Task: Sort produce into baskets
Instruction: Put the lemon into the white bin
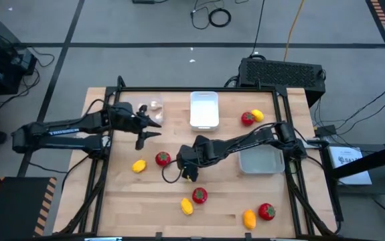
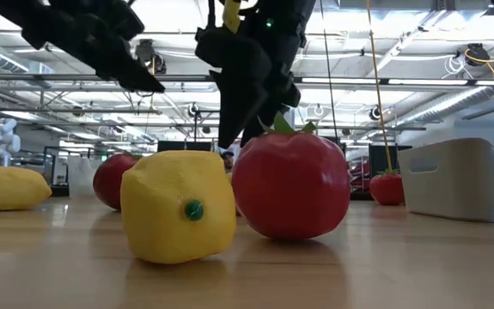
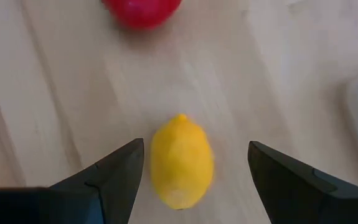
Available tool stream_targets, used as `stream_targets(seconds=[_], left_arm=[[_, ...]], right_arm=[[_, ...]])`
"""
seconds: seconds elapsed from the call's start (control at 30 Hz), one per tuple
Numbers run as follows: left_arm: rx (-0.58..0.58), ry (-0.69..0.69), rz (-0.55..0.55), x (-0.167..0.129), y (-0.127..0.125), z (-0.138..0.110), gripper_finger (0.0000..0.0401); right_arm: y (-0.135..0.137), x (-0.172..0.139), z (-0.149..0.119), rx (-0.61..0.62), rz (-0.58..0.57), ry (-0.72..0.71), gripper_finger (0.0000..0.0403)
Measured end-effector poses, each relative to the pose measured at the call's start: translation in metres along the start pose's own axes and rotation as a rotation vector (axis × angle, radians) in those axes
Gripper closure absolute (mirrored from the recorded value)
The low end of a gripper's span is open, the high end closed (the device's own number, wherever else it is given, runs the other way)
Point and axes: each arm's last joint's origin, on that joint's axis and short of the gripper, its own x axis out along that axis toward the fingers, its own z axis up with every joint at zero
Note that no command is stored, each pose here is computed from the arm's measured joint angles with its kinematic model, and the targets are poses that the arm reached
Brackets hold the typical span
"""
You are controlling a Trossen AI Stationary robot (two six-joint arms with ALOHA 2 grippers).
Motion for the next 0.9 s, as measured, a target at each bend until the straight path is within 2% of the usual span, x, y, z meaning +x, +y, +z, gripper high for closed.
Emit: stream_targets(seconds=[0.17, 0.7, 0.9], left_arm=[[-0.006, 0.018, -0.014, 0.003, 0.000, -0.002, 0.0222], [-0.007, 0.016, -0.022, 0.003, 0.000, -0.002, 0.0221], [-0.005, 0.011, -0.021, 0.003, 0.000, -0.001, 0.0221]], right_arm=[[0.001, 0.015, -0.007, -0.006, 0.018, 0.049, 0.0126], [0.003, 0.027, -0.008, -0.006, 0.039, 0.043, 0.0126], [0.003, 0.055, -0.013, -0.036, 0.015, 0.083, 0.0126]])
